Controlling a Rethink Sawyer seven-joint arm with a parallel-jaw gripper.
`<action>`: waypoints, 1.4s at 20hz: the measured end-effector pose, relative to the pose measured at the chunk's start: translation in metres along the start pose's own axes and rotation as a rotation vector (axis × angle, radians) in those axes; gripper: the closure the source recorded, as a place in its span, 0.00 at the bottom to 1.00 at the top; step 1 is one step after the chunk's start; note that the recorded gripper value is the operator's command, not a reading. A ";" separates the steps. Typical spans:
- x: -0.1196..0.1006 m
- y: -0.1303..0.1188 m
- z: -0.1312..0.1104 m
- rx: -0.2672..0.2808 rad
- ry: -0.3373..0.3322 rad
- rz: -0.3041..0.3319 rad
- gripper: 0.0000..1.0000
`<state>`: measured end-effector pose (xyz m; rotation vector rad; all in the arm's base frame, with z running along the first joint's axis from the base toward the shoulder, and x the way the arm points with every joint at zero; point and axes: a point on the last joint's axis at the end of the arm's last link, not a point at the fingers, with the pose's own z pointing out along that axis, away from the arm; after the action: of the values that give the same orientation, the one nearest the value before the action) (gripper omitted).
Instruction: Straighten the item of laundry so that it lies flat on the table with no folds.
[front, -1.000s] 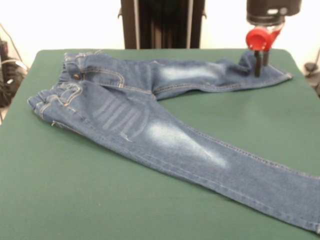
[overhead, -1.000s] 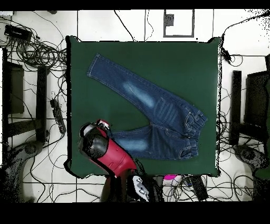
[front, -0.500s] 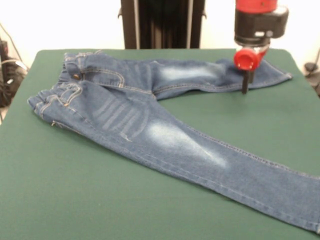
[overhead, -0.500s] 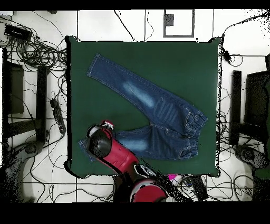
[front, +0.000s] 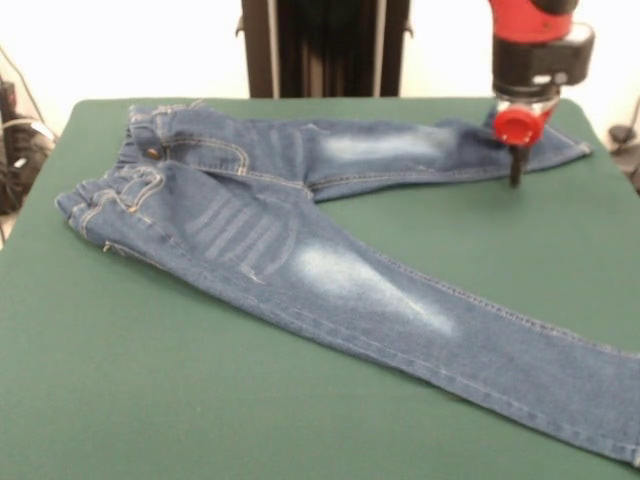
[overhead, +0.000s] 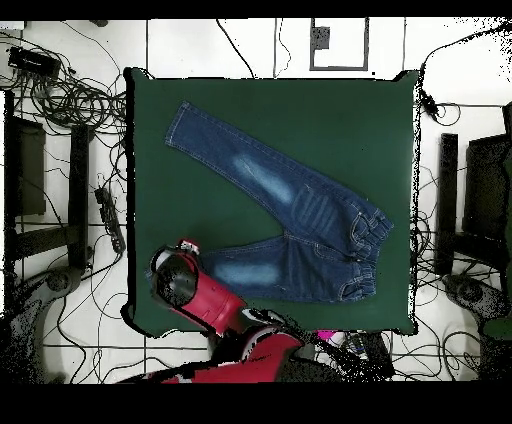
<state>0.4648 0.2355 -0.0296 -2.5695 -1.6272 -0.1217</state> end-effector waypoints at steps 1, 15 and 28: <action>0.003 -0.005 -0.005 0.004 0.005 -0.009 0.00; 0.004 -0.064 -0.092 0.153 0.028 -0.101 0.00; -0.074 -0.056 -0.024 0.112 -0.037 -0.053 0.00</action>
<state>0.3819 0.1897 -0.0121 -2.4615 -1.6651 0.0128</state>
